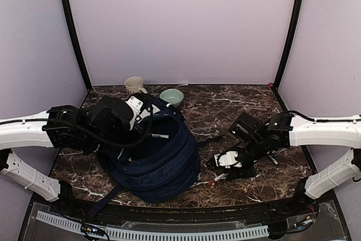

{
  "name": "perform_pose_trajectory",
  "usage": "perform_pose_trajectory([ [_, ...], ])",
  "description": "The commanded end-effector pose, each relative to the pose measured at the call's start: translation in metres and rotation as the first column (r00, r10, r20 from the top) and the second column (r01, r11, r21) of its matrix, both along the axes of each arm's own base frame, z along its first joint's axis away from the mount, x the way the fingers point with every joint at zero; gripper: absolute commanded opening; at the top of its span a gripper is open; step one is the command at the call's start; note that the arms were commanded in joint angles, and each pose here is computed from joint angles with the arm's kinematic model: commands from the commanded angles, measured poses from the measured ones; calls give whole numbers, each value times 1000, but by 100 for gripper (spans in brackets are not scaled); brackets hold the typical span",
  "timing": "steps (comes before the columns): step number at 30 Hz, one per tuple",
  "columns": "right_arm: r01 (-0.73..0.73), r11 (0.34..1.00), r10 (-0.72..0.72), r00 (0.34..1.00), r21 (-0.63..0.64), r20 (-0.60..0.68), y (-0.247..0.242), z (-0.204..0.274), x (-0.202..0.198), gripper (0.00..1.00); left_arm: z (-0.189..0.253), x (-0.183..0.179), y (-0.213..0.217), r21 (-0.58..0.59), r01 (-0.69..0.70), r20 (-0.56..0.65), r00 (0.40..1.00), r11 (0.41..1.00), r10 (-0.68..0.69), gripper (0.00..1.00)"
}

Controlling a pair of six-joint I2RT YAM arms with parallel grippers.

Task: Pack the student bag
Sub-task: Pick up the pen from the center of the board.

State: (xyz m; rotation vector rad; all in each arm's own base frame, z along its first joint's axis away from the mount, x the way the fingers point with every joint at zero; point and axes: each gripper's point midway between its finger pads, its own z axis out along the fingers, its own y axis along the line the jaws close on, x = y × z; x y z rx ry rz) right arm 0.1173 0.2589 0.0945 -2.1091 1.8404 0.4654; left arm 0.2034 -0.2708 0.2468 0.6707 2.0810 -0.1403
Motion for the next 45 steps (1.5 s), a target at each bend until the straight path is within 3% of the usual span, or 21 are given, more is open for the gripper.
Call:
perform_pose_trajectory([
  [1,19,997,-19,1000,-73,12,-12,-20,4,27,40,8,-5,-168,-30,64,997,985,41,0],
  [11,71,986,-54,993,-150,108,-10,-43,33,30,35,7,-9,-167,-19,56,998,986,28,0],
  [24,29,970,-8,996,-243,88,3,-69,48,29,30,7,-14,-137,-9,43,999,991,15,0],
  [32,3,957,6,999,-290,31,-2,-82,41,21,27,8,-14,-122,-7,44,999,992,13,0],
  [39,-8,949,0,1000,-315,-23,-8,-85,31,5,24,8,-16,-108,-3,42,999,994,8,0],
  [45,-21,964,10,999,-266,-42,-6,-51,22,0,23,8,-17,-107,1,38,999,994,3,0],
])
